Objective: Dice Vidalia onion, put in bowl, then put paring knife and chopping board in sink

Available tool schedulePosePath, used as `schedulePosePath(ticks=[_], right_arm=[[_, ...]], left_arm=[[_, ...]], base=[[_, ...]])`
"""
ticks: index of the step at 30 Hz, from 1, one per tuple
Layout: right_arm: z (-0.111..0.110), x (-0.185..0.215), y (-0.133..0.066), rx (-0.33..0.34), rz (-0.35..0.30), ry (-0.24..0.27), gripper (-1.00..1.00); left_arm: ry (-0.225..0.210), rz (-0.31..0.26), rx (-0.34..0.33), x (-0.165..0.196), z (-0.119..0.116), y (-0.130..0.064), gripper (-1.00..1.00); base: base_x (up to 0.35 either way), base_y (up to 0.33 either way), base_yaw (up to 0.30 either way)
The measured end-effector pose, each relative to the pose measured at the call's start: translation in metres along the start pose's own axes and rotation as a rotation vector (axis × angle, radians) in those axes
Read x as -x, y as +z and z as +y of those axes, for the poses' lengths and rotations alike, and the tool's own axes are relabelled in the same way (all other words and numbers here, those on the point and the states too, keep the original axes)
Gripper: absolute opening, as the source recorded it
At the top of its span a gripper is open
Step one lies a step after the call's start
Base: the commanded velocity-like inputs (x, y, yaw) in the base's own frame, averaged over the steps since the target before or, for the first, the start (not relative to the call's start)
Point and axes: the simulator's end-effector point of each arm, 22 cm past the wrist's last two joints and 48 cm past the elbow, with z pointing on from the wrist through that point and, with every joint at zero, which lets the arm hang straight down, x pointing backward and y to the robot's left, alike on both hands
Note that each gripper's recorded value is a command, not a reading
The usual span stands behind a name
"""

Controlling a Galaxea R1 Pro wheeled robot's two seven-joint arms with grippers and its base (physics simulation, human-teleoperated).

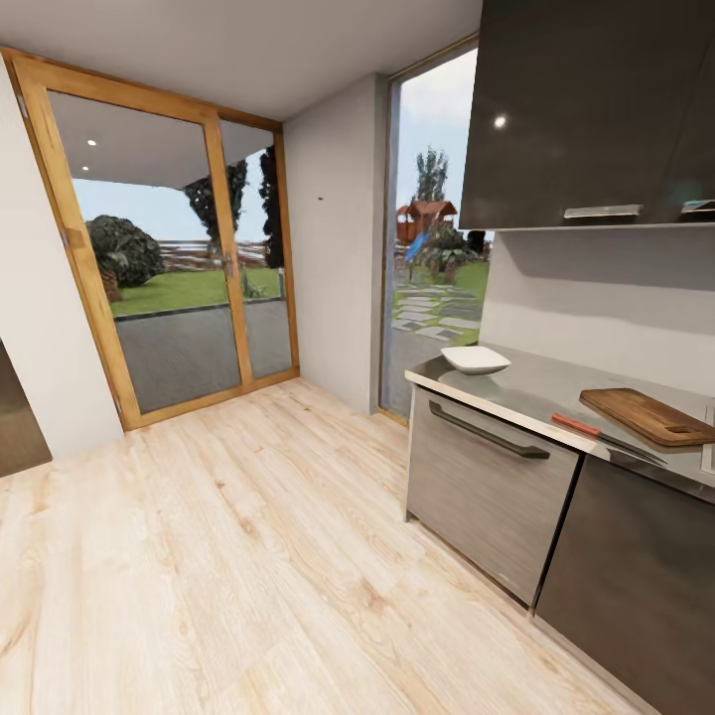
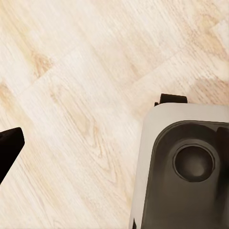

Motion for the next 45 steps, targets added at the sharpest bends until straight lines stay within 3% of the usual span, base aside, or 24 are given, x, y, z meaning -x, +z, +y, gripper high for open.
schedulePosePath(ticks=[36,45], right_arm=[[0.002,-0.001,0.000,0.005,0.002,0.000,1.00],[0.001,0.000,0.000,0.000,0.002,0.005,1.00]], left_arm=[[0.001,0.000,0.000,0.000,0.000,0.000,1.00],[-0.007,0.002,-0.030,-0.001,-0.024,-0.004,1.00]], base=[[0.000,0.000,0.000],[0.000,0.000,-0.055]])
